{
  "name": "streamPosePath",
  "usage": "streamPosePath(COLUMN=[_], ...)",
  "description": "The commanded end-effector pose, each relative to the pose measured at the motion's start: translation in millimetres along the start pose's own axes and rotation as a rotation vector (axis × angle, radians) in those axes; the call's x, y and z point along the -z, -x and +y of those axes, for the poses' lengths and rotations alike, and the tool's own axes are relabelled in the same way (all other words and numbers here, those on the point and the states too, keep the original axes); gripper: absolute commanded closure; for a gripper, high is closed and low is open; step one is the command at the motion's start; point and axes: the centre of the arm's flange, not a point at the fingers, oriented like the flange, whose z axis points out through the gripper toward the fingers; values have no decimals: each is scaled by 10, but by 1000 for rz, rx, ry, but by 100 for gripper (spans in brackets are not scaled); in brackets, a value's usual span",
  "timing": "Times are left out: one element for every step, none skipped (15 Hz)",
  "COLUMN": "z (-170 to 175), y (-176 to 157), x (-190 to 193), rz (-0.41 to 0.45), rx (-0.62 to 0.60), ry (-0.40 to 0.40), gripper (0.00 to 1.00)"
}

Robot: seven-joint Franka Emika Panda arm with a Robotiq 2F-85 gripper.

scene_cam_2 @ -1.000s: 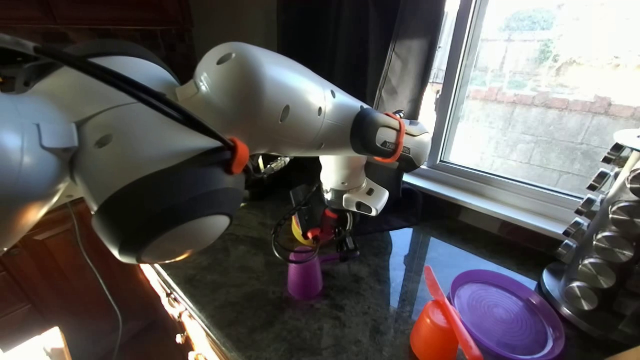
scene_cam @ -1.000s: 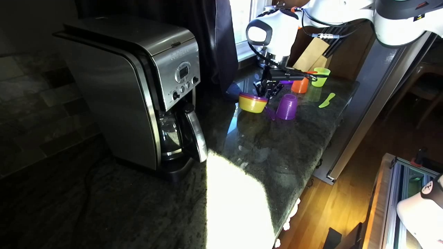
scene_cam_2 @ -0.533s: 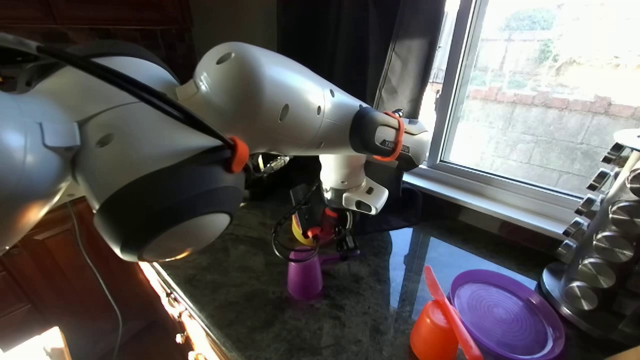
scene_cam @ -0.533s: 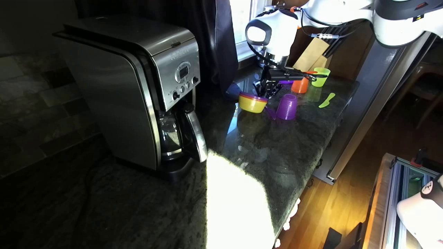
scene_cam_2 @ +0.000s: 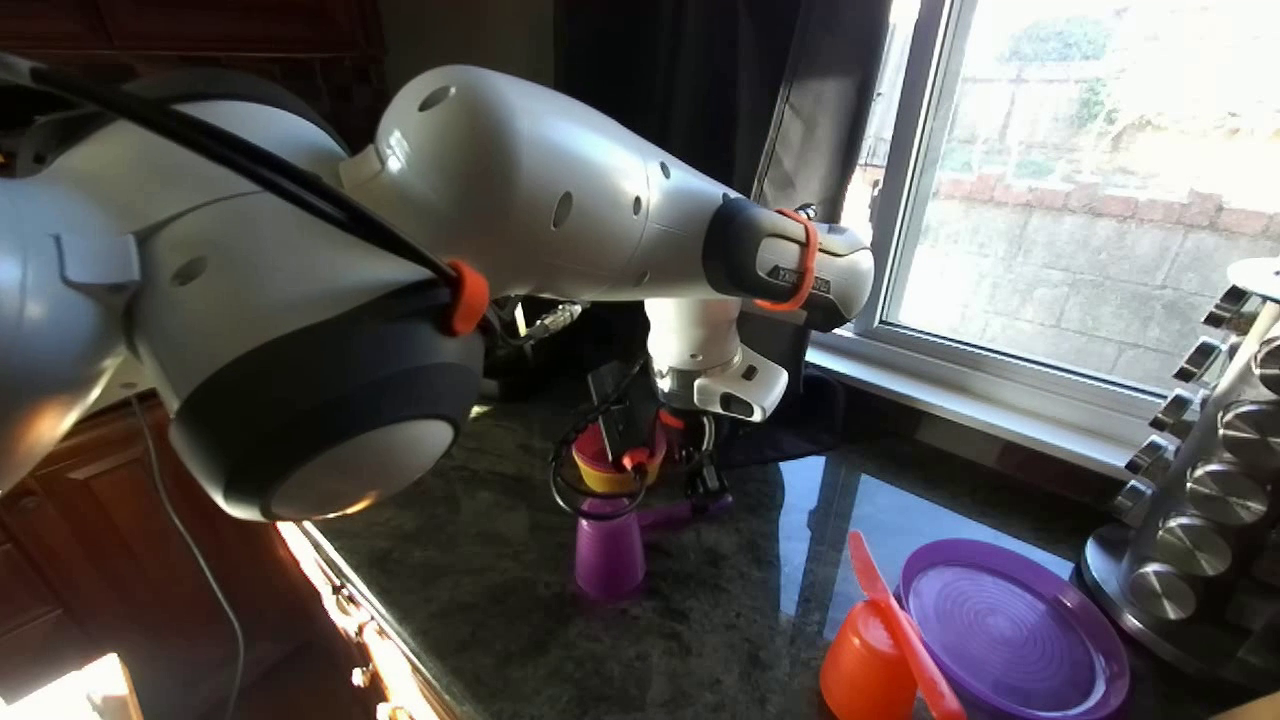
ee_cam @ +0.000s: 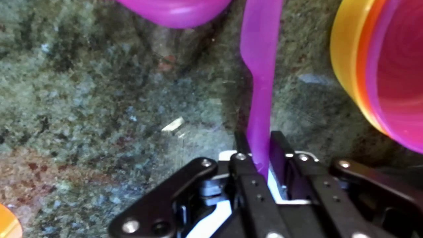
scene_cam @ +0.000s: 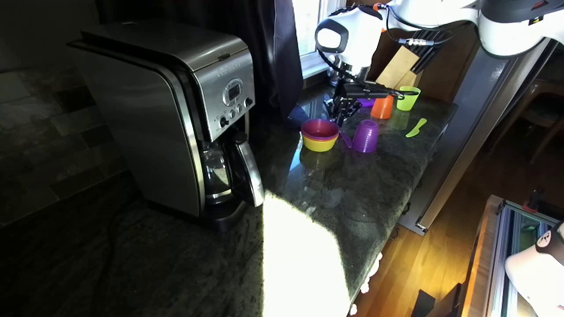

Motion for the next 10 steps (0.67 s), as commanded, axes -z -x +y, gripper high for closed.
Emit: streamPosePath(z=[71,104,141,171,205,232,247,252,242,233], y=[-217,-227,-237,-244,-252,-265,-268,-277,-291,-303], x=[277,326,390,449,516,570,601,610,578,549], rz=[-5,8,21,32,49,63,68,60,43,32], rx=[-26,-34,-41,-45,-51,-57,-53,-49,-48,-50], ry=[22,24,22,21,23,26,21,20,17,13], gripper=[94,94,94,94,94,94,94,87,56,60])
